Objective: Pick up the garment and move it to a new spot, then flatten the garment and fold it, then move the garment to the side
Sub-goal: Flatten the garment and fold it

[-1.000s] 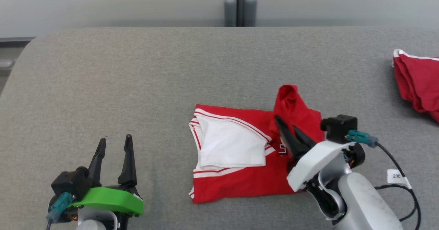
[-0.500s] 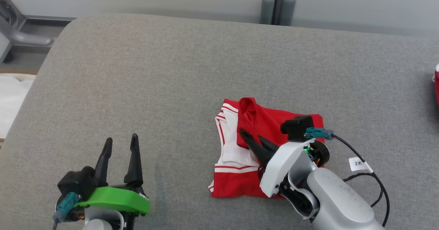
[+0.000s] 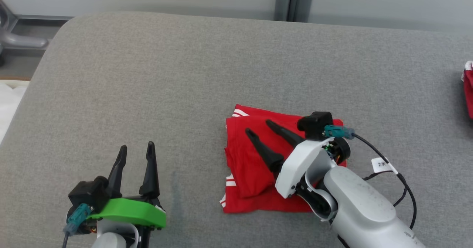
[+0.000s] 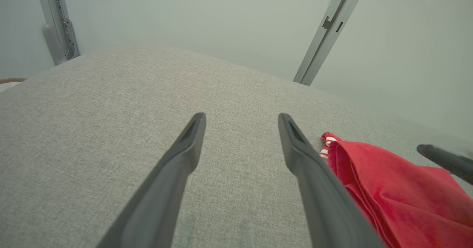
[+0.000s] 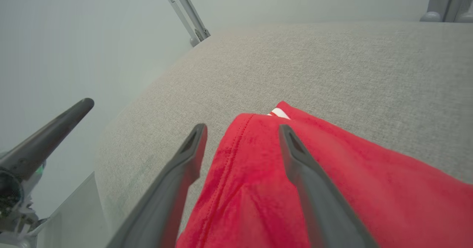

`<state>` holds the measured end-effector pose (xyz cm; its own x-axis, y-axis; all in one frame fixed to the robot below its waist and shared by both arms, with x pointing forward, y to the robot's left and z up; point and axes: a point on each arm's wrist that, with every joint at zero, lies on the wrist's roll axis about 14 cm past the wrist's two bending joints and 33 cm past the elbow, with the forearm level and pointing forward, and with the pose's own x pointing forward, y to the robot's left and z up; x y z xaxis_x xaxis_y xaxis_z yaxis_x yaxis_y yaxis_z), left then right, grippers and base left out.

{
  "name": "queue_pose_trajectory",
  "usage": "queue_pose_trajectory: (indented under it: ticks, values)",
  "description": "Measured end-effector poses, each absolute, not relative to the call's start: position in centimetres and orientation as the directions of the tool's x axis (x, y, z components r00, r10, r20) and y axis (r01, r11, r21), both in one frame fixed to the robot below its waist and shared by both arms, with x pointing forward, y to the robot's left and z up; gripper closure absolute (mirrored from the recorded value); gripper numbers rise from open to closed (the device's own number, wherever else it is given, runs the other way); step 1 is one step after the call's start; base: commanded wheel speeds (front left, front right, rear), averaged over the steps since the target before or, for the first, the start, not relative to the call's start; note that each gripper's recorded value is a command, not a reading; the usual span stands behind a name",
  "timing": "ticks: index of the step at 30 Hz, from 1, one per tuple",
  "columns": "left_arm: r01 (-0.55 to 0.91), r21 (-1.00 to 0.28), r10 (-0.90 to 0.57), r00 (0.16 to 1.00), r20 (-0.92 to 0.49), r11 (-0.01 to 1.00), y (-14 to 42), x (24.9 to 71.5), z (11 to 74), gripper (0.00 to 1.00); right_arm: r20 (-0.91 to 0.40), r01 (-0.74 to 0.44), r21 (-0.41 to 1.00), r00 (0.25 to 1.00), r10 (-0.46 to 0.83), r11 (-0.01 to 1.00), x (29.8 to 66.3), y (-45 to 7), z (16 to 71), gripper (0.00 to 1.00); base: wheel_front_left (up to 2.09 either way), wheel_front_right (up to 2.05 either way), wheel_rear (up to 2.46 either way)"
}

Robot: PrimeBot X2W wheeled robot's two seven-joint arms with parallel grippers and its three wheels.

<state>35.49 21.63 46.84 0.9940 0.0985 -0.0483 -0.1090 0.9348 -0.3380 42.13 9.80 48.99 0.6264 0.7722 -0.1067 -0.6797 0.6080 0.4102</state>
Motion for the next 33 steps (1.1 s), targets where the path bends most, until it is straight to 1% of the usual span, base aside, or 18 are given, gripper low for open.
queue_pose_trajectory:
  ticks: [3, 9, 13, 17, 18, 19, 20, 21, 22, 24, 28, 33]
  values:
    - [-0.080, -0.337, 0.073, 0.997, -0.034, 0.938, 20.9, 36.1, 47.2, 0.00, -0.063, -0.667, 0.379, 0.673, 0.737, 0.642, 43.5, 8.6, 50.0, 0.00, 0.00, 0.00, 0.00]
    - [-0.017, -0.336, 0.015, 1.000, -0.009, 0.942, 19.0, 37.2, 47.8, 0.00, 0.028, -0.620, 0.233, 0.774, 0.632, 0.749, 46.6, 4.6, 52.5, 0.00, 0.00, 0.00, 0.00]
    - [0.009, -0.339, -0.011, 1.000, -0.005, 0.941, 18.1, 37.8, 47.8, 0.00, 0.056, -0.575, 0.161, 0.817, 0.575, 0.802, 47.6, 2.1, 53.5, 0.00, 0.00, 0.00, 0.00]
    - [0.023, -0.342, -0.027, 1.000, -0.005, 0.939, 17.6, 38.1, 47.8, 0.00, 0.056, -0.554, 0.114, 0.832, 0.552, 0.824, 47.3, 0.9, 53.4, 0.00, 0.00, 0.00, 0.00]
    - [0.027, -0.341, -0.030, 1.000, -0.004, 0.940, 17.5, 38.1, 47.8, 0.00, 0.055, -0.554, 0.108, 0.833, 0.551, 0.826, 47.1, 0.8, 53.3, 0.25, 0.00, 0.00, 0.00]
    - [0.027, -0.341, -0.031, 1.000, -0.005, 0.939, 17.5, 38.1, 47.8, 0.00, 0.051, -0.556, 0.102, 0.831, 0.554, 0.825, 46.8, 0.8, 53.1, 0.56, 0.00, 0.00, 0.00]
    - [0.028, -0.342, -0.032, 0.999, -0.005, 0.939, 17.5, 38.1, 47.8, 0.00, 0.039, -0.561, 0.090, 0.828, 0.560, 0.823, 46.4, 1.0, 52.7, 0.70, 0.00, 0.00, 0.00]
    - [0.029, -0.343, -0.032, 0.999, -0.005, 0.939, 17.4, 38.1, 47.7, 0.00, 0.026, -0.566, 0.084, 0.824, 0.566, 0.820, 46.0, 1.1, 52.3, 0.93, 0.00, 0.00, 0.00]
    - [0.028, -0.343, -0.032, 0.999, -0.005, 0.939, 17.4, 38.1, 47.7, 0.00, 0.007, -0.574, 0.075, 0.818, 0.575, 0.816, 45.6, 1.3, 51.6, 1.00, 0.00, 0.00, 0.00]
    - [0.026, -0.344, -0.030, 1.000, -0.006, 0.939, 17.5, 38.1, 47.7, 0.00, -0.033, -0.594, 0.049, 0.803, 0.596, 0.803, 44.6, 1.9, 50.3, 1.00, 0.00, 0.00, 0.00]
    - [0.018, -0.344, -0.021, 1.000, -0.004, 0.939, 17.8, 37.9, 47.8, 0.00, -0.100, -0.639, 0.059, 0.761, 0.641, 0.767, 42.5, 3.4, 47.9, 1.00, 0.00, 0.00, 0.00]
    - [0.006, -0.340, -0.008, 1.000, -0.004, 0.940, 18.2, 37.7, 47.8, 0.00, -0.162, -0.687, 0.037, 0.712, 0.683, 0.725, 40.9, 4.8, 45.9, 1.00, 0.00, 0.00, 0.00]
